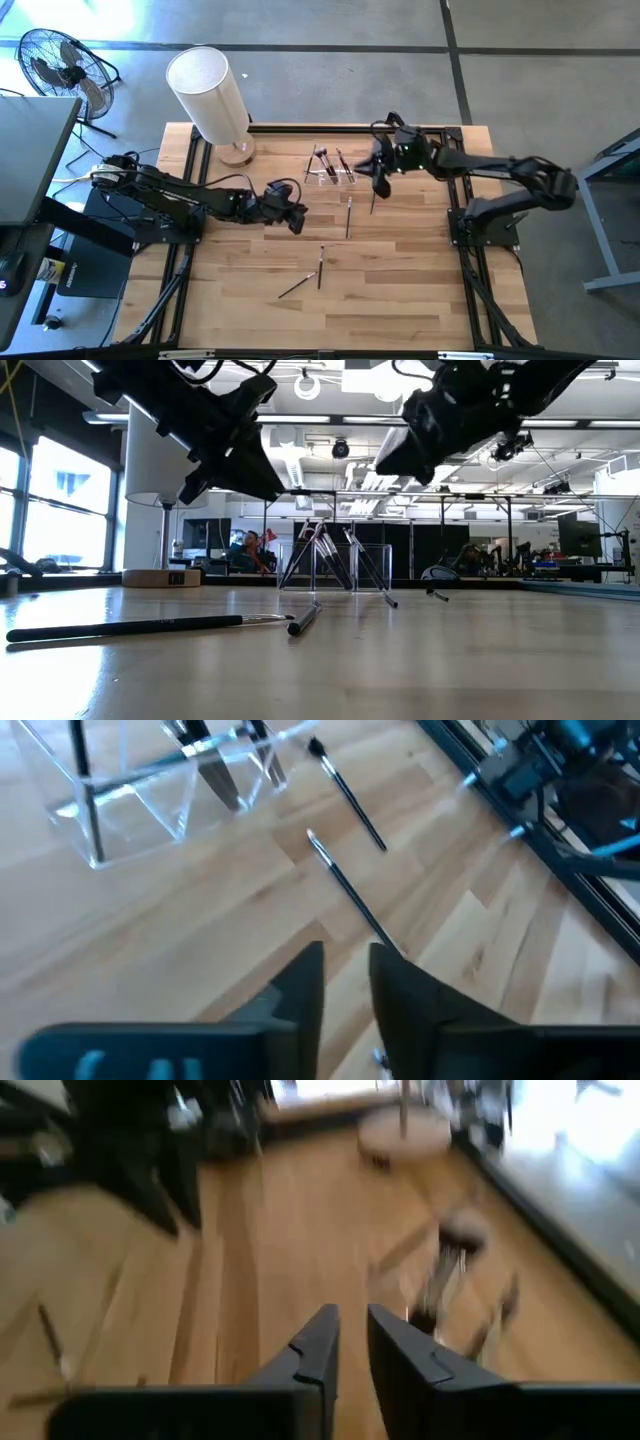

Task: Put items in baskets/containers
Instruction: Put the black eyeshadow brush into the transparent organizer

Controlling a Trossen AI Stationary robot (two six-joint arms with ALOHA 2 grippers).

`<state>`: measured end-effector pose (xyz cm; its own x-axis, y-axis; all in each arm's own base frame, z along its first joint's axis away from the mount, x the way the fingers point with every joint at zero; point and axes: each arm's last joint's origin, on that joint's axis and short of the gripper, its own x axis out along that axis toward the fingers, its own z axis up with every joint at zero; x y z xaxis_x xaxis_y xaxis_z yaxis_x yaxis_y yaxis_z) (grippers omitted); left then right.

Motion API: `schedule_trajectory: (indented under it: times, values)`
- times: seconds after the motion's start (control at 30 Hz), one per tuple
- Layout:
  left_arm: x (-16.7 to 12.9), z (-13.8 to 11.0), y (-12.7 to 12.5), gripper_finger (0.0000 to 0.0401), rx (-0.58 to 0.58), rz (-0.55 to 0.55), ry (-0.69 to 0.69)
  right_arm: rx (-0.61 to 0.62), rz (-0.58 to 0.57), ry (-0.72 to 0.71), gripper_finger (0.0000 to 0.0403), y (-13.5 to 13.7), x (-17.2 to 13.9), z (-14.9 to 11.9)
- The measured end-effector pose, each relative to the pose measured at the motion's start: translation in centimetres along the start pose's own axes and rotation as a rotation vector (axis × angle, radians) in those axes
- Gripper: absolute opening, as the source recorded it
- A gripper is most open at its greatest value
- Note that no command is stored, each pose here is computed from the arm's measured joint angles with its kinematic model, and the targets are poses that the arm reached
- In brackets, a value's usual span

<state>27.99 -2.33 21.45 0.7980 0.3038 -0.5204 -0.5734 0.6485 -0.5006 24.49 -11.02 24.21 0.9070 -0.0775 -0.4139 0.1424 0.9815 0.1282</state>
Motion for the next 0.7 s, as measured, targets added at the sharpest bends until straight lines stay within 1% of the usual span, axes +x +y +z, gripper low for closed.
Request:
schedule_trajectory:
  times: [0.1, 0.17, 0.27, 0.37, 0.43, 0.53, 0.63, 0.7]
  values:
    - [0.0, 0.3, -0.2, 0.0117, -0.009, 0.008, -0.063, 0.026, -0.047, 0.16, 0.001, 1.7, -1.0, -1.2]
    - [0.0, 0.6, -0.4, 0.0128, 0.024, -0.004, -0.093, 0.017, -0.116, 0.298, 0.0007, 2.8, -1.4, -2.4]
    - [-0.2, 1.2, -1.2, 0.0128, 0.091, -0.052, -0.072, 0.053, -0.242, 0.489, 0.0007, 4.4, -1.9, -4.2]
    - [-1.0, 2.7, -3.0, 0.012, 0.157, -0.057, -0.004, 0.112, -0.321, 0.615, 0.0002, 5.8, -2.4, -5.5]
    - [-1.0, 3.2, -4.3, 0.0112, 0.201, -0.005, 0.073, 0.145, -0.359, 0.665, 0.0006, 6.4, -2.8, -6.0]
    - [-0.6, 3.8, -5.5, 0.0099, 0.227, 0.138, 0.191, 0.195, -0.406, 0.696, 0.0003, 7.1, -3.2, -6.5]
    - [-0.6, 5.2, -7.5, 0.009, 0.119, 0.202, 0.242, 0.227, -0.419, 0.714, 0.0003, 7.6, -3.3, -6.7]
    - [-0.4, 5.4, -8.0, 0.0088, 0.071, 0.255, 0.313, 0.237, -0.419, 0.716, 0.0004, 7.9, -3.4, -6.8]
